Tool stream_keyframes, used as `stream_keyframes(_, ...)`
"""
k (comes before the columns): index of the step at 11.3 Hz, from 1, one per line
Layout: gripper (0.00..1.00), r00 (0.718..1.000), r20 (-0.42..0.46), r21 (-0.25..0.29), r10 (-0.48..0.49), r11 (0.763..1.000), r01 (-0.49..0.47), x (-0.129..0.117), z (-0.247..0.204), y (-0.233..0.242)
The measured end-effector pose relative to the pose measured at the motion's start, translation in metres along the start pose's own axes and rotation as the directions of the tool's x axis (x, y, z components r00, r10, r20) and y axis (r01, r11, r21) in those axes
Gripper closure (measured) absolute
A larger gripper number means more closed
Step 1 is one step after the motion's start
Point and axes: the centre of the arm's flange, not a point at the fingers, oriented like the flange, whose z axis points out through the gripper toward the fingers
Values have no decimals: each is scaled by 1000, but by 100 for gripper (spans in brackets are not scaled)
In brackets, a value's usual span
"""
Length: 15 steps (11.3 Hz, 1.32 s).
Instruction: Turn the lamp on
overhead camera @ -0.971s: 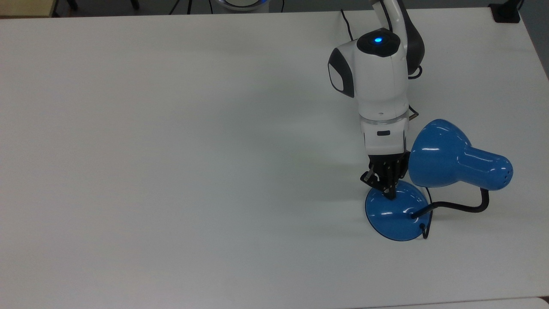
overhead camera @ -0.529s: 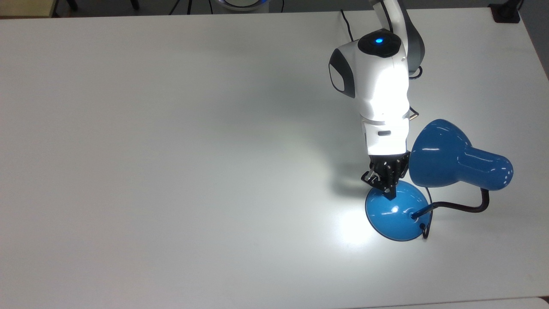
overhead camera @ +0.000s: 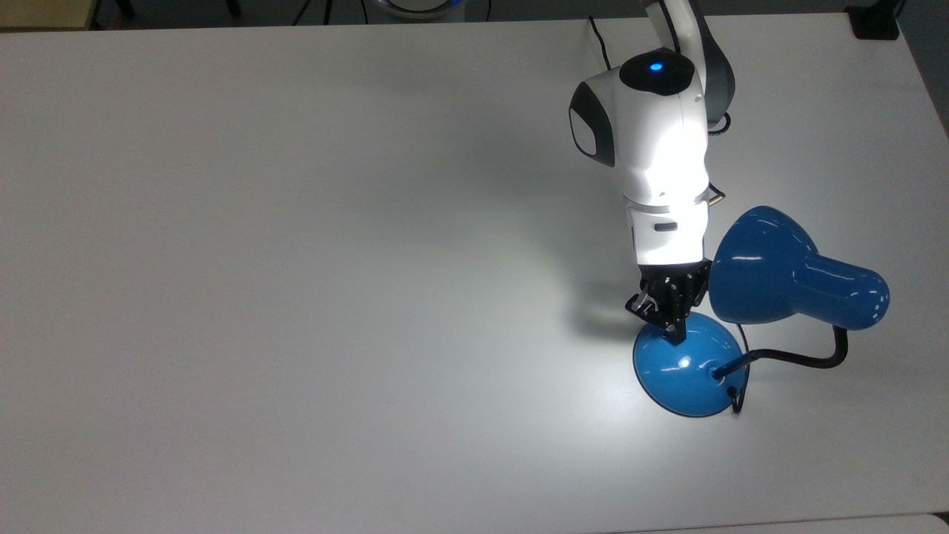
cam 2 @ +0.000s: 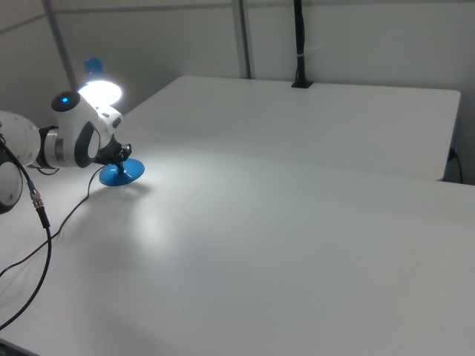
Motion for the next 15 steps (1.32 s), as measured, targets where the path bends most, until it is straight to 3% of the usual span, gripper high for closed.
stream_keyframes(4, 99, 996, 29, -39, 81, 996, -80, -28, -56, 54)
stream_keyframes(6, 99, 974, 145, -37, 173, 985, -170, -53, -81, 77)
stream_keyframes(8, 99, 903, 332, -39, 274, 960, -277, -75, -133, 114)
stream_keyframes(10, 99, 811, 422, -92, 406, 909, -407, -93, -204, 157)
stream_keyframes(11, 96, 774, 466, -116, 428, 897, -426, -105, -232, 172)
stream_keyframes(12, 83, 723, 517, -159, 459, 881, -446, -122, -263, 189)
stream_keyframes(13, 67, 689, 535, -191, 488, 865, -464, -135, -288, 203)
stream_keyframes(15, 39, 649, 546, -227, 531, 839, -495, -151, -319, 222)
